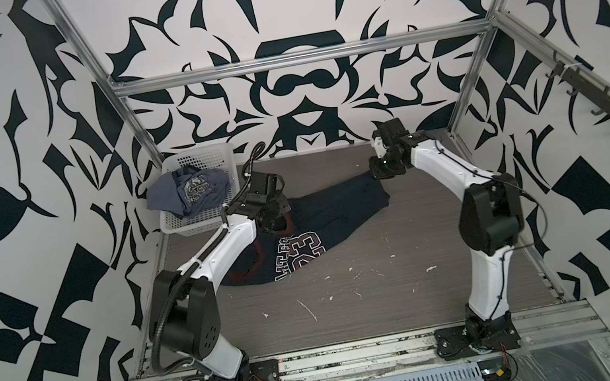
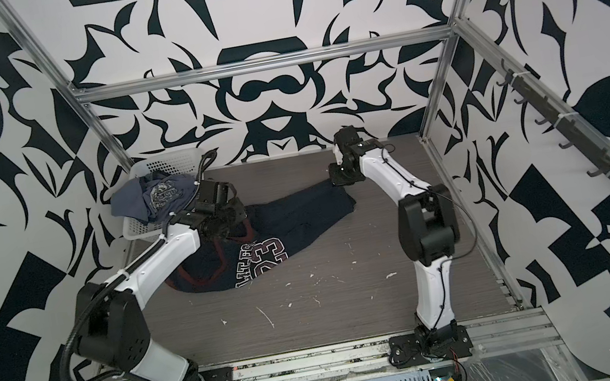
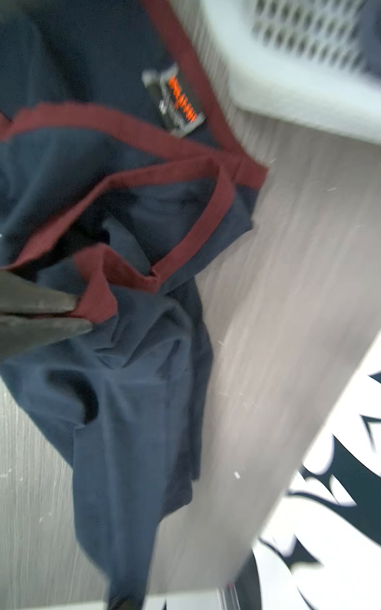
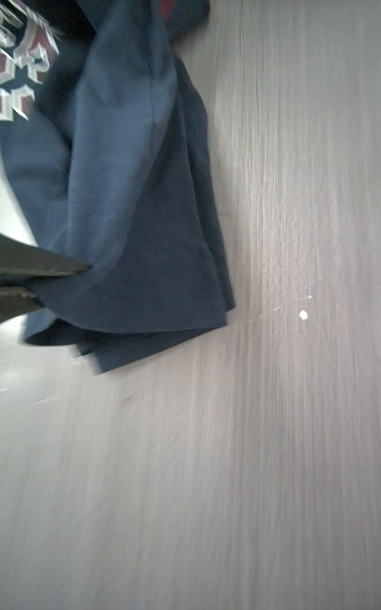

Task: Fold and stack tank tops
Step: Smooth out the tank top at the center of the table.

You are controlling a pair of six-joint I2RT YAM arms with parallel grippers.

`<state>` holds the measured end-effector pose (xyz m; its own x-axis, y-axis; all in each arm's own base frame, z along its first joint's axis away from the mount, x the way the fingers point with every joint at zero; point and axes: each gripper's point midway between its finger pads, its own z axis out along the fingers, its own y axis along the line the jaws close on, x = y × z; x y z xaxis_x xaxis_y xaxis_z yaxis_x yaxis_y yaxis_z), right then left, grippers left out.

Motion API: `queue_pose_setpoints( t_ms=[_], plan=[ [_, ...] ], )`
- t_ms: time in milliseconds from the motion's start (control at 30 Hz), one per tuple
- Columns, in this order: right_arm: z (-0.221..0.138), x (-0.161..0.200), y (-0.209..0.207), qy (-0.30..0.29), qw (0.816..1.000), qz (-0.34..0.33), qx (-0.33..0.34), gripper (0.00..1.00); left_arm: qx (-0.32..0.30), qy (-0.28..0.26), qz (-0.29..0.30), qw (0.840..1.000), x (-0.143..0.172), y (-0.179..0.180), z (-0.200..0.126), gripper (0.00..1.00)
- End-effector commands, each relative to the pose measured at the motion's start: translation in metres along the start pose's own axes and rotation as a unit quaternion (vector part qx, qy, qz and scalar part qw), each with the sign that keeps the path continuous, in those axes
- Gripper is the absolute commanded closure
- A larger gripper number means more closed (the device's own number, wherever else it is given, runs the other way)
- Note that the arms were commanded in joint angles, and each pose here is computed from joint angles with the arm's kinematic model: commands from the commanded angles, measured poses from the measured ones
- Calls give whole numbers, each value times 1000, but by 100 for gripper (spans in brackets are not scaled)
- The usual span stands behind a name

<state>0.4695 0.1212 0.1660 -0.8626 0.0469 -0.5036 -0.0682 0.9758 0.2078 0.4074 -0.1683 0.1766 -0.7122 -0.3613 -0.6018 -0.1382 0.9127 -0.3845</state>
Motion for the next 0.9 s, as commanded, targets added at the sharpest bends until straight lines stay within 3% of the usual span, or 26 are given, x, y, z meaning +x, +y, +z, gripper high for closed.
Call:
queue_pose_setpoints(
  t_ms=[0,167,333,467,633,767,867],
  plan=[
    [-45,2,-35,-64,995,65,34,100,14,-61,-12,998,-19,2,-32,100],
    [-108,30,-67,-133,982,130,39,100,63,-91,-34,993,-19,-2,-51,100],
    [-143,24,-93,-182,968,171,38,100,82,-94,-30,992,-34,-20,-50,100],
    [-157,-15,-112,-216,955,205,10,100,104,-105,-8,989,-71,-57,-47,100],
    [-186,-87,-104,-283,942,178,-23,100,144,-141,34,979,-136,-117,-52,100],
    [-223,-128,-105,-336,928,160,-20,100,170,-187,76,964,-189,-160,-74,100],
    [-251,-139,-103,-360,920,151,-17,100,187,-222,97,952,-215,-177,-104,100]
  ],
)
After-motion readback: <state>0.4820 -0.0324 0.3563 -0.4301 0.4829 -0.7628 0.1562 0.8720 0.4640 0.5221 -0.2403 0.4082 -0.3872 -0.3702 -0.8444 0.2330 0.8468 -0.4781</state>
